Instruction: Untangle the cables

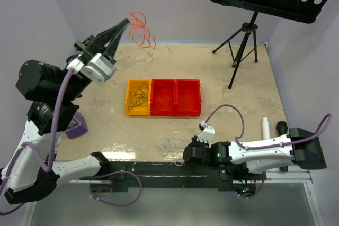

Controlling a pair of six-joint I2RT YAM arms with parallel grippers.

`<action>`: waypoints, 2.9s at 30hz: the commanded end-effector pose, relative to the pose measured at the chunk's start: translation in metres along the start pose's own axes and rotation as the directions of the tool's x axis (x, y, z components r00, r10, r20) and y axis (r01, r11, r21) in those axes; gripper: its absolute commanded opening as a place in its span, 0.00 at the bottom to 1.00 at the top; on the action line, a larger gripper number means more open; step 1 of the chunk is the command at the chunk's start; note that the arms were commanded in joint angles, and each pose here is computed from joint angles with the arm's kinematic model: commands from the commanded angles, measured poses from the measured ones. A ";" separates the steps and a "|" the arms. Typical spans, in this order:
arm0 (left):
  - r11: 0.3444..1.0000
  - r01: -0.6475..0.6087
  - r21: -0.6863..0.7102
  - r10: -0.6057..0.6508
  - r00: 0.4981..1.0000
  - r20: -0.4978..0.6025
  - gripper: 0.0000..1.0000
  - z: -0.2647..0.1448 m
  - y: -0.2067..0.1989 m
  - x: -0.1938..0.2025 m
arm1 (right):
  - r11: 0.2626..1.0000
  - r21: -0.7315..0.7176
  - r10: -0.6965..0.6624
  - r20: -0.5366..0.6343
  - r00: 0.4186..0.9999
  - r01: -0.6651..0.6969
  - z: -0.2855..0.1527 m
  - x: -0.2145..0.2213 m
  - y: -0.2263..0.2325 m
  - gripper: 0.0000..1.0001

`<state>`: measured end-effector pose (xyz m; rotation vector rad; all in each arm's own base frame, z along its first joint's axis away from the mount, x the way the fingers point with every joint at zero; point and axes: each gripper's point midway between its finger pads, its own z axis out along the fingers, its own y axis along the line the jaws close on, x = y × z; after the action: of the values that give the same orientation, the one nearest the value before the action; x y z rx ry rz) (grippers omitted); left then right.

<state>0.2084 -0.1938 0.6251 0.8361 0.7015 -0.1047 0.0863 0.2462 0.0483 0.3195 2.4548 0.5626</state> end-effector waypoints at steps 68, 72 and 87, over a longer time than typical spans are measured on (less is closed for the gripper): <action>0.681 0.617 0.394 -0.215 0.683 -0.697 0.70 -0.091 -0.323 0.305 | 0.961 -0.194 0.220 0.115 0.969 -0.195 -0.080 -0.085 0.036 0.00; 0.424 0.570 0.704 -0.131 0.808 -0.575 0.75 -0.129 -0.373 0.252 | 0.961 -0.193 0.222 0.118 0.968 -0.197 -0.080 -0.085 0.037 0.00; 0.290 0.462 0.838 -0.207 0.885 -0.416 0.61 -0.133 -0.427 0.198 | 0.919 -0.354 0.235 0.141 0.962 -0.173 -0.120 -0.118 0.076 0.00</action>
<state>0.1468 -0.3239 0.1245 1.9513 1.1260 -0.7644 0.1037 0.2309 0.1821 0.4569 2.2449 0.8746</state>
